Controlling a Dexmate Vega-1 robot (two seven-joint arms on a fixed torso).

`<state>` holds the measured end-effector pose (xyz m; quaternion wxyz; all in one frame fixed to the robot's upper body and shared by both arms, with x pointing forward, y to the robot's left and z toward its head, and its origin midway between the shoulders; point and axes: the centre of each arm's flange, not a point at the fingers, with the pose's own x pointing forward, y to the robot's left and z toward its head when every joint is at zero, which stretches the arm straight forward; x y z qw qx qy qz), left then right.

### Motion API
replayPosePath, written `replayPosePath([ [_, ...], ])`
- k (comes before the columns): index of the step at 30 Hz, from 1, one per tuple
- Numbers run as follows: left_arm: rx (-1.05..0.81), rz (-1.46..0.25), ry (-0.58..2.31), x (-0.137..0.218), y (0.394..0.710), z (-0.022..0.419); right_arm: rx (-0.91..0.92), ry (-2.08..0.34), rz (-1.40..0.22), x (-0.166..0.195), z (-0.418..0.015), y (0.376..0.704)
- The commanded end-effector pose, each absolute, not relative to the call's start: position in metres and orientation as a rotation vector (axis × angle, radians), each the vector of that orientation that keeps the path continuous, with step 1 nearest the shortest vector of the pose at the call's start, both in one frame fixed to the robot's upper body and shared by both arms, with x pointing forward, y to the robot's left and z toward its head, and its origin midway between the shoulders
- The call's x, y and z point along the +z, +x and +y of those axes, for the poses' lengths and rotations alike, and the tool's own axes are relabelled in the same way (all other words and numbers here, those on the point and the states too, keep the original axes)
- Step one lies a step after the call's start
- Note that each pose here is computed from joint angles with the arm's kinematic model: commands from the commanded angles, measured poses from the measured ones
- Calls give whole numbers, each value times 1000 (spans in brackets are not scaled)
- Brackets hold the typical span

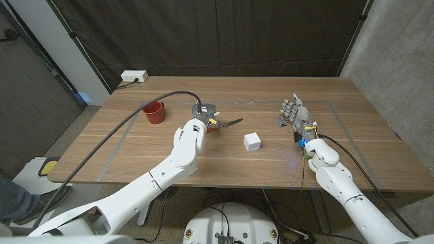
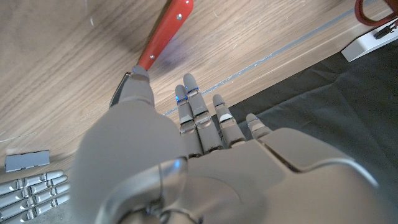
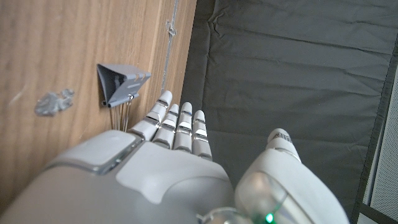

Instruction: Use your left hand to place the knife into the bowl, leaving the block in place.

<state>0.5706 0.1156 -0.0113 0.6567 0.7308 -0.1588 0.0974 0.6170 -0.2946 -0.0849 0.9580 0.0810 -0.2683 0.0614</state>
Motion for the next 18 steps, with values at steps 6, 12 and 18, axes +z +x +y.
replayPosePath([
  [6,189,-355,1651,-19,582,110,125,163,-542,-85,-294,617],
  [12,179,-357,1650,-21,585,107,126,164,-542,-86,-294,617],
  [18,160,-357,1650,-21,585,106,122,168,-543,-87,-294,617],
])
